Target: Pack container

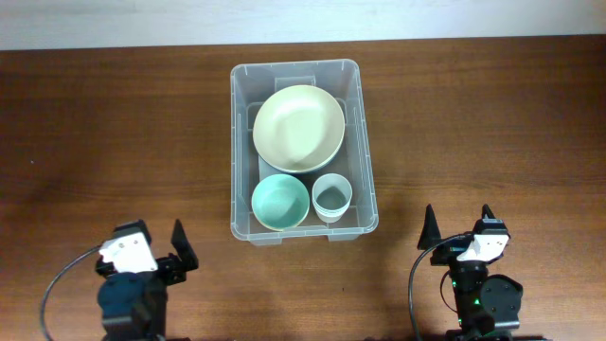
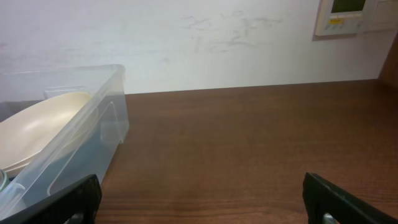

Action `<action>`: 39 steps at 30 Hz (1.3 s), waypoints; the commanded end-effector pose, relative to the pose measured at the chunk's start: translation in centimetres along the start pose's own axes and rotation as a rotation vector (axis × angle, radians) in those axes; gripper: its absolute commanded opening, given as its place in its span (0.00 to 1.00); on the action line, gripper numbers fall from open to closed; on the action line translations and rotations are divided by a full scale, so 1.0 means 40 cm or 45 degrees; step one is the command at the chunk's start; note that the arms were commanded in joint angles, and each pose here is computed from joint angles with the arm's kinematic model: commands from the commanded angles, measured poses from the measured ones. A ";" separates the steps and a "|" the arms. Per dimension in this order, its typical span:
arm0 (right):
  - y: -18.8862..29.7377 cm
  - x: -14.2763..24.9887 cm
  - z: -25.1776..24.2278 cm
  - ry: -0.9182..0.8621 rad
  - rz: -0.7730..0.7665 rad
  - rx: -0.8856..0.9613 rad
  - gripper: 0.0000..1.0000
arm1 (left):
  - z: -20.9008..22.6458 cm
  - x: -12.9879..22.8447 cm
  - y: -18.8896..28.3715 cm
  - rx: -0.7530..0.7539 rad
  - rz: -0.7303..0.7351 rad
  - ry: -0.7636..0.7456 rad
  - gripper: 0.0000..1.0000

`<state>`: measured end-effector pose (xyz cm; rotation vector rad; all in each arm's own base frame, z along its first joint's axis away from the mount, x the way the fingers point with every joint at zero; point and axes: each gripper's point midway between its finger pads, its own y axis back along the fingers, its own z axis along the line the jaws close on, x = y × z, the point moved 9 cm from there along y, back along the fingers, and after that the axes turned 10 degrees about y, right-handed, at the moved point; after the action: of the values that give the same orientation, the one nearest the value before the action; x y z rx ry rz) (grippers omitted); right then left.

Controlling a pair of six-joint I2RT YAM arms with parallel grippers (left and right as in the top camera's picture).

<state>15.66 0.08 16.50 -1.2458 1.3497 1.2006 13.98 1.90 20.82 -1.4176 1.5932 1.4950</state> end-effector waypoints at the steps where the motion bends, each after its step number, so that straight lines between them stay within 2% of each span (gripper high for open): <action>1: 0.000 0.005 0.004 0.011 0.005 -0.015 0.99 | -0.010 0.038 -0.020 0.093 -0.046 -0.072 1.00; 4: 0.000 0.005 0.004 0.011 0.005 -0.014 0.99 | -0.022 0.047 -0.035 0.174 -0.140 -0.148 1.00; 8: 0.000 0.005 0.004 0.011 0.005 -0.015 0.99 | -0.042 0.056 -0.047 0.304 -0.262 -0.341 1.00; 16: 0.000 0.005 0.004 0.011 0.005 -0.015 0.99 | -0.054 0.075 -0.065 0.395 -0.413 -0.540 1.00; 23: 0.000 0.005 0.004 0.011 0.005 -0.015 0.99 | -0.040 0.126 -0.085 0.381 -0.271 -0.544 1.00; 39: 0.000 0.005 0.004 0.011 0.005 -0.015 0.99 | -0.037 0.124 -0.085 0.363 -0.277 -0.543 1.00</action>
<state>15.66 0.08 16.50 -1.2465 1.3500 1.2000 15.99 -0.46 15.63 -1.0092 1.2903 1.2801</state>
